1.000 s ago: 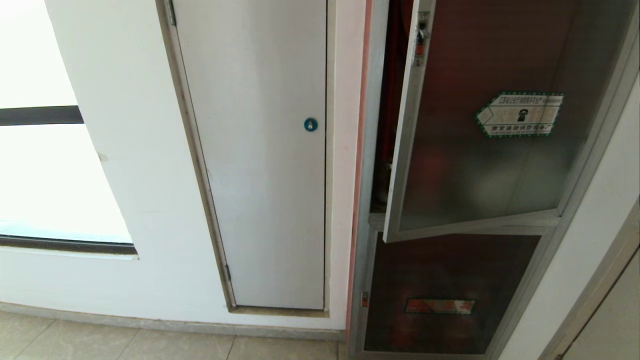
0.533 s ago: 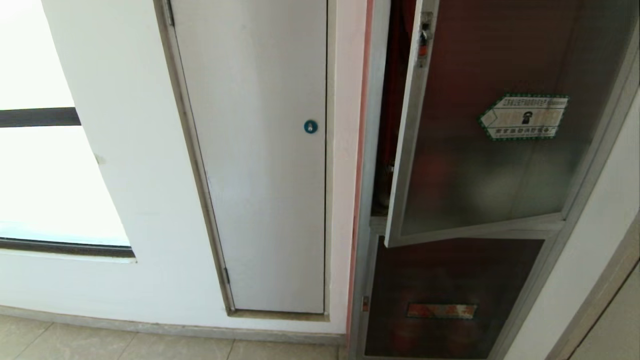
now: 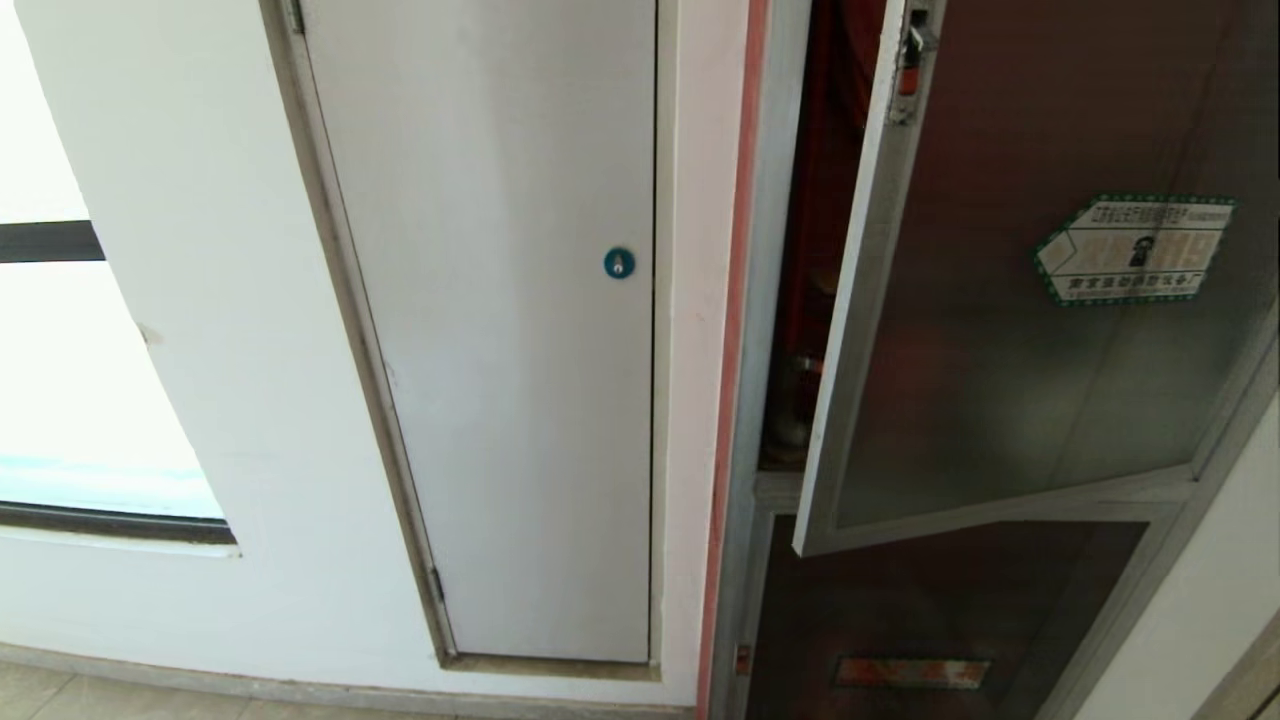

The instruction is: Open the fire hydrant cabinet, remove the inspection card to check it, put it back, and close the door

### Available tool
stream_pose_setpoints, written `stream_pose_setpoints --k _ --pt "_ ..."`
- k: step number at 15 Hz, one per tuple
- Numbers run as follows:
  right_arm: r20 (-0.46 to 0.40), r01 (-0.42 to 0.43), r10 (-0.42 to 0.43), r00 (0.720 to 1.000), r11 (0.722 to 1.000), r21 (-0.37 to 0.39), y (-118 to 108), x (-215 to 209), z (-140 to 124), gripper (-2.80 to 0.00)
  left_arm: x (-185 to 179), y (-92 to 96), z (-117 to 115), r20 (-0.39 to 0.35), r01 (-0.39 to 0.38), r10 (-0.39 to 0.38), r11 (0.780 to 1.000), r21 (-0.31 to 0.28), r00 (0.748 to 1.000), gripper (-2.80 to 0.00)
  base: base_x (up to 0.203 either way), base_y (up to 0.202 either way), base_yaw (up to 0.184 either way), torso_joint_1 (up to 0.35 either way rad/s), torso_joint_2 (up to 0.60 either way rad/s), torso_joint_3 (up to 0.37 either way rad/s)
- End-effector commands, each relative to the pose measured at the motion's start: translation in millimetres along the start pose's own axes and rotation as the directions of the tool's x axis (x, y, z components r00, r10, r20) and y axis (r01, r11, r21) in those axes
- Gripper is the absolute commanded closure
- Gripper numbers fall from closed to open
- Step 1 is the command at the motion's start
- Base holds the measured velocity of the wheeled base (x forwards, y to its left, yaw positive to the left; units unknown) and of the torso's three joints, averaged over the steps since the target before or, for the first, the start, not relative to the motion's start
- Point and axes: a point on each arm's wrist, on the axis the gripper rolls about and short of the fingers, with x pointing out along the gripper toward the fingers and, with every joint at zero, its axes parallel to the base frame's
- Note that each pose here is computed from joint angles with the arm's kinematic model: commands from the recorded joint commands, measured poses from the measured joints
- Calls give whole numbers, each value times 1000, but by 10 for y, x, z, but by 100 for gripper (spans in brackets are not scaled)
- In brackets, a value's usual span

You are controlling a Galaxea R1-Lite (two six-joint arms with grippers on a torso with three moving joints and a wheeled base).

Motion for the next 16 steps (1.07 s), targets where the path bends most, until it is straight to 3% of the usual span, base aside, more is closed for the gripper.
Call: stream_pose_setpoints --k 1,16 --pt "0 0 0 1000 1000 0 0 0 -1 0 17 -1 -77 -28 1 -1 1000 -1 1000 0 192 0 1 1 2 -4" --pt "0 0 0 1000 1000 0 0 0 -1 0 17 -1 -77 -28 1 -1 1000 -1 1000 0 195 0 0 2 3 0"
